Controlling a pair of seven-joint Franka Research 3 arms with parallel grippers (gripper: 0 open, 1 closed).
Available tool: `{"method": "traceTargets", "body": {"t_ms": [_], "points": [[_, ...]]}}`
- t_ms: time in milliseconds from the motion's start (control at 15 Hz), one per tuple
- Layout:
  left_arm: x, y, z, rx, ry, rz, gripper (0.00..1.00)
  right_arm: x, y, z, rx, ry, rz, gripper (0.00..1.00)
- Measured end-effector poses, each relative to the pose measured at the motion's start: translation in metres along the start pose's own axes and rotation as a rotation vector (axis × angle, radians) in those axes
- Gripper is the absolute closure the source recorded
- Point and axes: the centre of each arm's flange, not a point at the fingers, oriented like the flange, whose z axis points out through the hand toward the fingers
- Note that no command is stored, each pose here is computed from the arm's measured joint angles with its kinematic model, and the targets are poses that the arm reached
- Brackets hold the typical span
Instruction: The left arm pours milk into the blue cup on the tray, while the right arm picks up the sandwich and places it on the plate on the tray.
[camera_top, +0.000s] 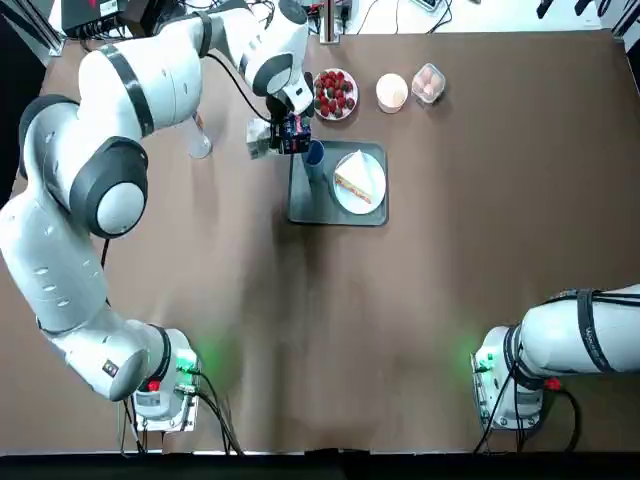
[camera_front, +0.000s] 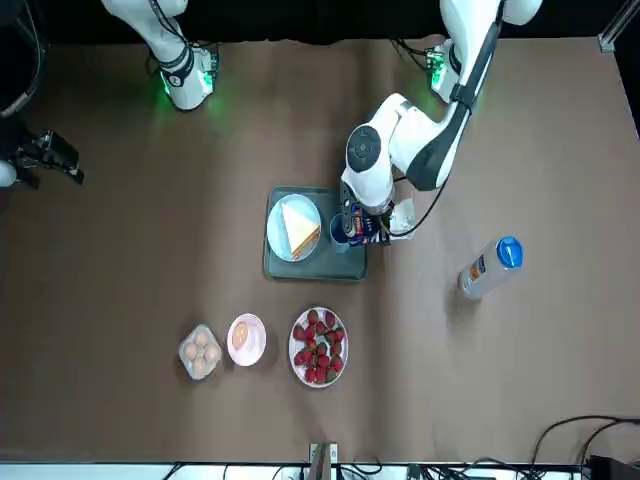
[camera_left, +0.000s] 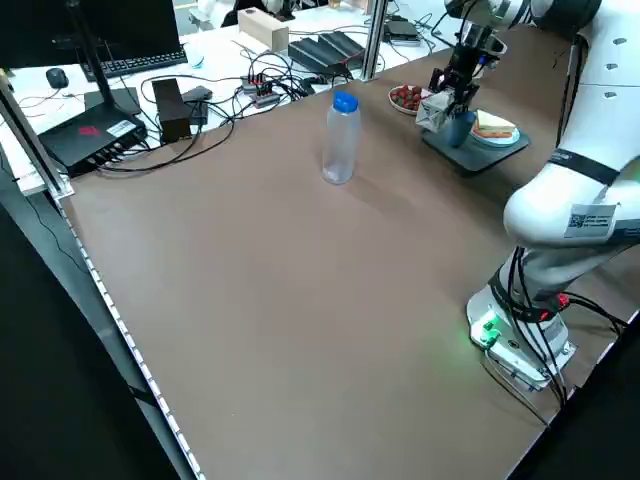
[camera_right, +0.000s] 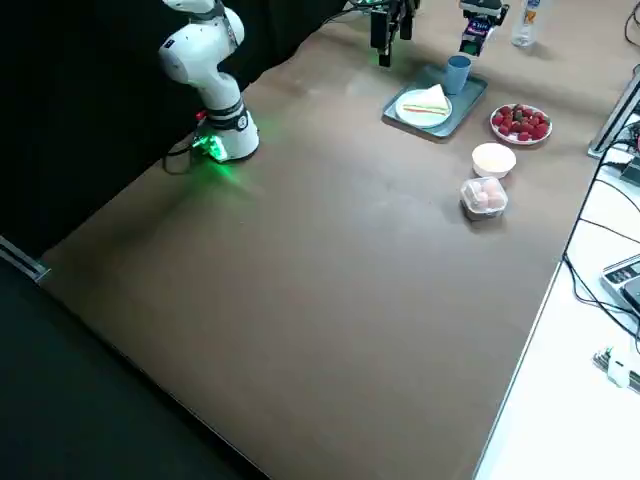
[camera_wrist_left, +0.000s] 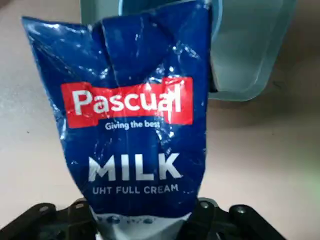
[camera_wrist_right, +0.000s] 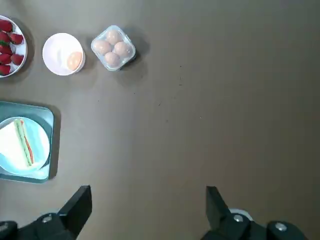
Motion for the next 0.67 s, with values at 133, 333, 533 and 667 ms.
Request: {"method": "traceTargets", "body": {"t_ms": [133,333,533,667], "points": [[0.0,0.0,0.001,-0.001,-0.001,0.0,0.47,0.0,0.0,0.0,0.0,0.001,0.0,0.0],[-0.001,-0.003,-0.003,0.003,0.003,-0.005,0.48,0.0,0.002,-0.001,-0.004,0.004,-0.002,0.0],[-0.016,-0.018,-0.028,0.008,0.004,-0.041,0.48,0.001,0.003,-0.003,-0.006,0.022,-0.002,0.0],[-0.042,-0.032,-0.047,-0.015,0.002,-0.079,0.48,0.003,0.003,-0.005,-0.008,0.039,-0.002,0.0]]}}
